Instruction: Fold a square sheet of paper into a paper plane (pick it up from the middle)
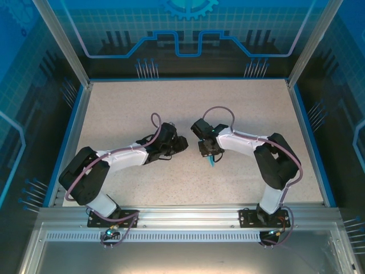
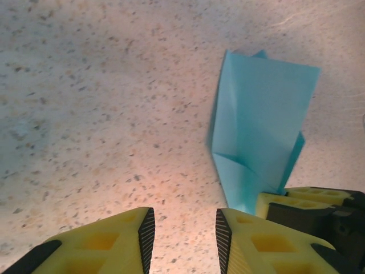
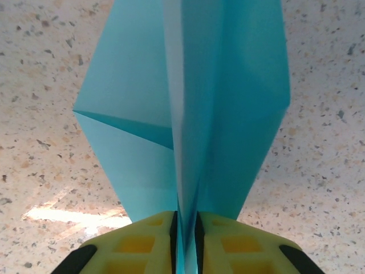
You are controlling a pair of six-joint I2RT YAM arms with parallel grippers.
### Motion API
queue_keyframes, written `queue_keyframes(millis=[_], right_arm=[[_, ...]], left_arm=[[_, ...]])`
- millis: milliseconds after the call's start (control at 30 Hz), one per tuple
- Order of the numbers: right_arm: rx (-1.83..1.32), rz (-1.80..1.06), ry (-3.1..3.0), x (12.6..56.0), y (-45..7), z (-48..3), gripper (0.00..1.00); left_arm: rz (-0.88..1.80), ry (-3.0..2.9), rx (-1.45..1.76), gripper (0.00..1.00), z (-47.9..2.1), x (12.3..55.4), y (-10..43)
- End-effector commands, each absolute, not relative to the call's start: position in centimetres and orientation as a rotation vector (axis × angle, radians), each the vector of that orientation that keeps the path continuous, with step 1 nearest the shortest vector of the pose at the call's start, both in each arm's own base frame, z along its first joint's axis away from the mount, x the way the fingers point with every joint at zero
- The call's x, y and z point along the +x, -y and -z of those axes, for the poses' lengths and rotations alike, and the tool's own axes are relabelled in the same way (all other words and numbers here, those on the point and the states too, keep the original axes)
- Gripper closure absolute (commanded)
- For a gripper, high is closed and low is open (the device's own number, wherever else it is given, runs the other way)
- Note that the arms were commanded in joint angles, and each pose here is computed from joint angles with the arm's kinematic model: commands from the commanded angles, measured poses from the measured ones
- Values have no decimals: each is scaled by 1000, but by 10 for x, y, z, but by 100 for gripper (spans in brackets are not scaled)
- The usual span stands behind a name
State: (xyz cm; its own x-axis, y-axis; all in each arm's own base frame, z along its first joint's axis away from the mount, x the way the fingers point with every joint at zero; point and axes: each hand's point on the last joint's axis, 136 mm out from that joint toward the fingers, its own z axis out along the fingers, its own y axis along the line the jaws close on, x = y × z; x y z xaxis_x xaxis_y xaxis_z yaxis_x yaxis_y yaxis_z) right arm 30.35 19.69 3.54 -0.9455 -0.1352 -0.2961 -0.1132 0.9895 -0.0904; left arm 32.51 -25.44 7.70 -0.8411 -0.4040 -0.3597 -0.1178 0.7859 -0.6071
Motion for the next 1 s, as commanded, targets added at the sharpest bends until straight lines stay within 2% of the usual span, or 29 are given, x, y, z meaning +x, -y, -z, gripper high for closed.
queue_keyframes(millis=[0,633,833,967], right_arm=[[-215,148,-2836,302,-202,-35,79],[-235,260,-2857,302,-200,-9,84],[-213,230,-2869,300,-202,-4,84],[-187,165,-2866,300,-205,-9,89]], left_arm=[[738,-2511,-393,62,-71,322,242],[731,-2520,-386,62,-73,324,244],[728,-2524,-383,62,-74,323,243],[723,-2526,-385,62,-74,321,242]])
